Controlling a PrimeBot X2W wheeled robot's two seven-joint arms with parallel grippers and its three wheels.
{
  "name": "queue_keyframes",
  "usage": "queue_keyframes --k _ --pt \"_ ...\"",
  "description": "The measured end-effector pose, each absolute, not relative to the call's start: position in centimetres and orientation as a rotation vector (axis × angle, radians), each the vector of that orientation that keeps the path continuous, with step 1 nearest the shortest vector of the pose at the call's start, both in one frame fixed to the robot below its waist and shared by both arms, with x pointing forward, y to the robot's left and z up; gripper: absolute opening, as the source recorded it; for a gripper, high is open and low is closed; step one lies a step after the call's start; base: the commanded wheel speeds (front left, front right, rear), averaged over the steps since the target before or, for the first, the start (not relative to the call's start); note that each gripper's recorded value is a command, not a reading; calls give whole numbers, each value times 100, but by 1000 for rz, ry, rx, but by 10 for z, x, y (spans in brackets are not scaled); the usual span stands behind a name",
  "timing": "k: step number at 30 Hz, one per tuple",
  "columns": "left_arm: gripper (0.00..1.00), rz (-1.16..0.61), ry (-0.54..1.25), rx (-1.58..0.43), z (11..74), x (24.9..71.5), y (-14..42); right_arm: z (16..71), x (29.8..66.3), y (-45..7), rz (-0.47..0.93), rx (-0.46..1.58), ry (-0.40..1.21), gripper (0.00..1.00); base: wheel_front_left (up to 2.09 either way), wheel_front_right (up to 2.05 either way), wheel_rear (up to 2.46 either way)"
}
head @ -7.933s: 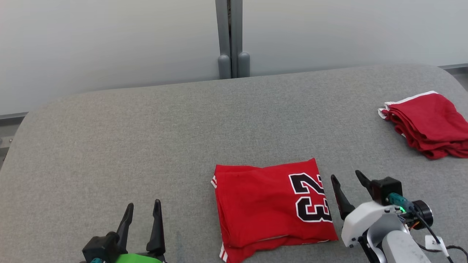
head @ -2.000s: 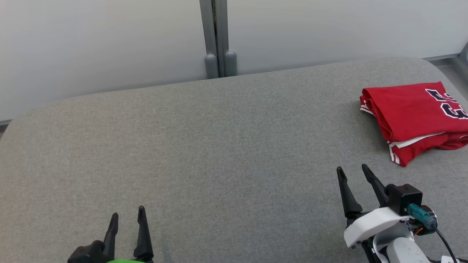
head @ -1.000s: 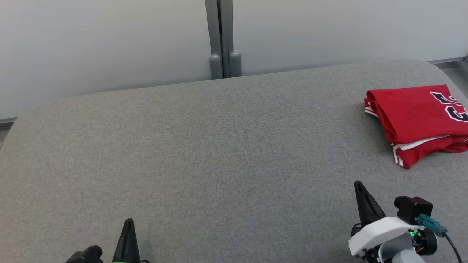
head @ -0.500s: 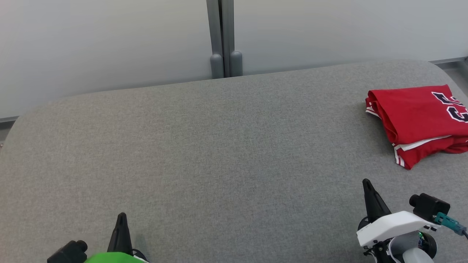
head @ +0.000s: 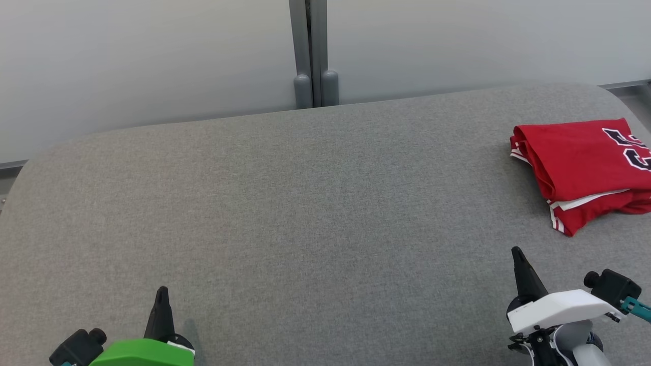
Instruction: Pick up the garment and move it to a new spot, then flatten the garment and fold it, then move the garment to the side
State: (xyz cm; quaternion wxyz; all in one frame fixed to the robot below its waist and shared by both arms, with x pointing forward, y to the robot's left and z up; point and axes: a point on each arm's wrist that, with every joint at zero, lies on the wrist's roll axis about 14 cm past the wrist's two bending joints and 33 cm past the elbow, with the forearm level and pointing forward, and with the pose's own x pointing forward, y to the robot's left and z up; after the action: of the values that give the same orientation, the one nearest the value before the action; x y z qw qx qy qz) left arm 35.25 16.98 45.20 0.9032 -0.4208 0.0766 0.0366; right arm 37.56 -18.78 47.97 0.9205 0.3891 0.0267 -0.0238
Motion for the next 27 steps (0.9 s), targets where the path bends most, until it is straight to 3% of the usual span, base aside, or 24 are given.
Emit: queue_keyframes --k 27 --pt "0 80 124 -1155 467 367 181 485 379 -195 -66 1114 51 0 0 0 0"
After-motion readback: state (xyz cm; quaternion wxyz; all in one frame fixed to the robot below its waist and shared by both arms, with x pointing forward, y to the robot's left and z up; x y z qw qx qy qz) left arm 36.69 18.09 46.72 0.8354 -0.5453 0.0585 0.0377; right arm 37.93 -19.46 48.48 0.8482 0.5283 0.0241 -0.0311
